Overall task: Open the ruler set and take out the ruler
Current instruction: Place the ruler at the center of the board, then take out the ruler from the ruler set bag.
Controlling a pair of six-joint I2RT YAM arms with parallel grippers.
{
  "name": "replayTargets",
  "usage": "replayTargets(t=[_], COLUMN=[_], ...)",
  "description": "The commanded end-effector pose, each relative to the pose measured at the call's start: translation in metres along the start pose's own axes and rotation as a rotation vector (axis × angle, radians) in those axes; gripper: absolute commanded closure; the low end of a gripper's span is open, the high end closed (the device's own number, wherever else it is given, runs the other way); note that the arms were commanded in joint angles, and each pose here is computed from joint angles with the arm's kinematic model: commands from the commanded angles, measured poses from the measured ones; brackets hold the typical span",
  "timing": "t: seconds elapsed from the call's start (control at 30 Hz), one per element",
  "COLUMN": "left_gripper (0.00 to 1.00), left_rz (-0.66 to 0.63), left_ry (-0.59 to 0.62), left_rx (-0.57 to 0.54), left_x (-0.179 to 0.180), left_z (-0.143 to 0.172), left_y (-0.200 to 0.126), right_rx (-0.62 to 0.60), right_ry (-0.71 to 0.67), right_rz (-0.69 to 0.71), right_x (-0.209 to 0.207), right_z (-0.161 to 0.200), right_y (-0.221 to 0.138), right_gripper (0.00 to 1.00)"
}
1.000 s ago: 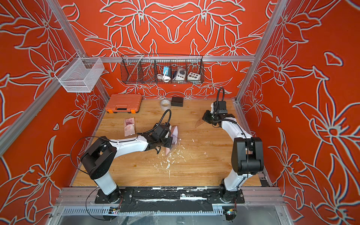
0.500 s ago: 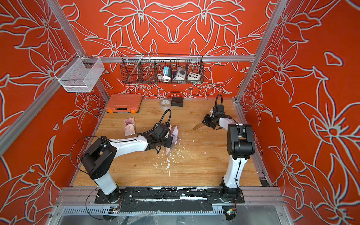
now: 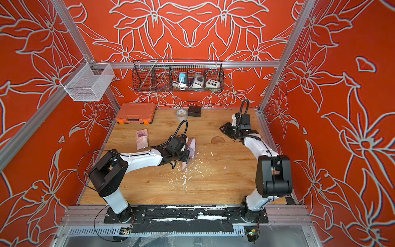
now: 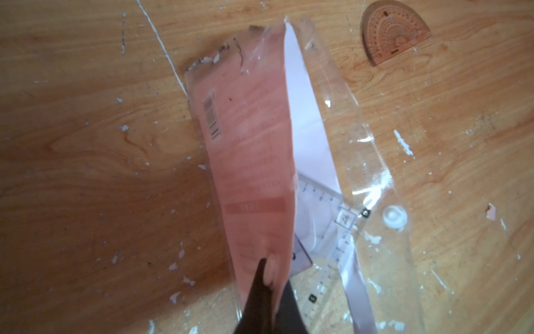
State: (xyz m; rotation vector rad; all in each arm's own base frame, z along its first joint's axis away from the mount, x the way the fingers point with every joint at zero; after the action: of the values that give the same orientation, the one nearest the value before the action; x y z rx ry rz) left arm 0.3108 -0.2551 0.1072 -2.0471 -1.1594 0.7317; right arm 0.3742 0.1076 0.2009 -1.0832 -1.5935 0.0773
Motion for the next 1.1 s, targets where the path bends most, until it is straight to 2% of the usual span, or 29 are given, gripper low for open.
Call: replayTargets(t=[0.0, 0.13, 0.3, 0.57, 0.77, 0.93, 1.07], left_gripper=[1.00, 1.00, 1.00, 1.00, 1.00, 1.00, 1.00], left_rz=[-0.005, -0.008, 0.000, -0.003, -0.005, -0.014, -0.015], left_ry=[0.008, 0.009, 0.000, 0.001, 0.001, 0.006, 0.006], left_rx=[0.049, 0.054, 0.047, 0.052, 0.044, 0.044, 0.044], left_x=[0.002, 0.002, 0.001, 0.001, 0.001, 0.002, 0.002], left_z=[0.017, 0.017, 0.015, 0.015, 0.013, 0.013, 0.013], left_y=[0.007, 0.008, 0.010, 0.009, 0.007, 0.008, 0.008], right_rx=[0.162, 0.259, 0.366, 0.417, 0.420, 0.501, 0.504], right_ry=[-0.090, -0.122, -0.152, -0.175, -0.228, -0.212, -0.226], right_rz=[-0.114, -0.164, -0.095, -0.012, 0.042, 0.026, 0.059], right_x=[0.029, 0.041, 0.042, 0.028, 0.022, 0.020, 0.016], right_z=[0.059, 0.096, 0.123, 0.132, 0.130, 0.143, 0.148], right_y=[0.013, 0.024, 0.055, 0.092, 0.099, 0.105, 0.104], right_gripper=[0.70, 0.71, 0.75, 0.76, 0.73, 0.77, 0.77])
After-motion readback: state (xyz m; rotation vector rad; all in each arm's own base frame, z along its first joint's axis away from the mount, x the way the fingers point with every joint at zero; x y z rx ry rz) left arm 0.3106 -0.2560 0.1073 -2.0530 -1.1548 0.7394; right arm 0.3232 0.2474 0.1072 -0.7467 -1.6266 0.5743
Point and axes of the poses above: each gripper's point midway between its finger pads, its own y axis out along the fingers, its own x axis along the line the jaws close on, z = x × y, the point moved 6 cm from there along -y, back along the fingers, and after that the axes turned 10 degrees about y, right-handed, at the moved point
